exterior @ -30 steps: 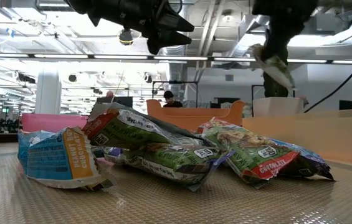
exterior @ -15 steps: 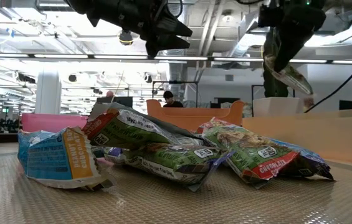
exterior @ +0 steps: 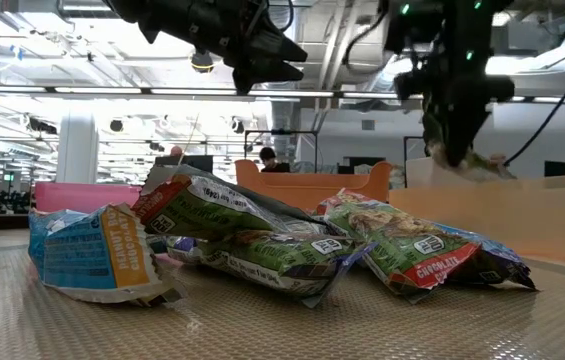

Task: Pick and place Granola Bars by type
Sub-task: Put the orange granola bar into the light orange bin

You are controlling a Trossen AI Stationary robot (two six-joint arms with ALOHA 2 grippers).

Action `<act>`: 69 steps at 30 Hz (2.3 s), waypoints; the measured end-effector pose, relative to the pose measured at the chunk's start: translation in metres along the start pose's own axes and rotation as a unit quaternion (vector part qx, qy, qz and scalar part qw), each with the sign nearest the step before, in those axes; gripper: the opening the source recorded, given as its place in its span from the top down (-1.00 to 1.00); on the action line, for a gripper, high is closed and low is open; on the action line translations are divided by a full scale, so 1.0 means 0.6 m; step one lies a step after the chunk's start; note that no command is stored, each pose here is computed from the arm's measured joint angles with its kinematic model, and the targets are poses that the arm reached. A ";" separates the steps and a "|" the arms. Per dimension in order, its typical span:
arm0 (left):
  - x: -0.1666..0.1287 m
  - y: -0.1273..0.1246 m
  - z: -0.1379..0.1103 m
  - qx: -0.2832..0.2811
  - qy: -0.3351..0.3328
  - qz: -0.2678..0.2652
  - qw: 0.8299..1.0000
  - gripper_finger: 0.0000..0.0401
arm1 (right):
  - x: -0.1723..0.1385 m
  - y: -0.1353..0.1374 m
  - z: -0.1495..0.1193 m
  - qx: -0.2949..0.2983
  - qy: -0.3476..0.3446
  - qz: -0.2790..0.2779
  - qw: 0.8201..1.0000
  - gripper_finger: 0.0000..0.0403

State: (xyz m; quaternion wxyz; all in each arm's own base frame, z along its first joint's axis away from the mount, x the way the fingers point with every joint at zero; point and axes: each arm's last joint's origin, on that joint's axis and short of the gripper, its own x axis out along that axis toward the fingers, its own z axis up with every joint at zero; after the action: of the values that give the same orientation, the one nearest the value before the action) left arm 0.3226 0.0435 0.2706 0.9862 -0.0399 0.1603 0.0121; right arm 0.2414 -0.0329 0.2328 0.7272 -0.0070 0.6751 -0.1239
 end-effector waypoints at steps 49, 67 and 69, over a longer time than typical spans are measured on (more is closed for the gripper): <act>0.000 -0.015 -0.006 0.012 0.019 -0.075 0.997 -0.05 | -0.074 0.040 -0.011 0.030 -0.170 0.035 0.984 0.32; -0.010 -0.036 -0.057 -0.009 0.178 -0.133 0.975 -0.05 | -0.128 0.102 -0.112 0.000 -0.520 0.013 0.854 0.34; -0.013 -0.044 -0.066 -0.011 0.205 -0.137 0.969 -0.05 | -0.111 0.102 -0.117 0.013 -0.536 0.023 0.844 0.34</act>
State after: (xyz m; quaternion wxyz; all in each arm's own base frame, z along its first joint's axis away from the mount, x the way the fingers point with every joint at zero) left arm 0.3040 0.0136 0.2378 0.9239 -0.0738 0.3521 -0.1300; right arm 0.1790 0.0501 0.2813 0.9785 -0.0472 0.1781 -0.0925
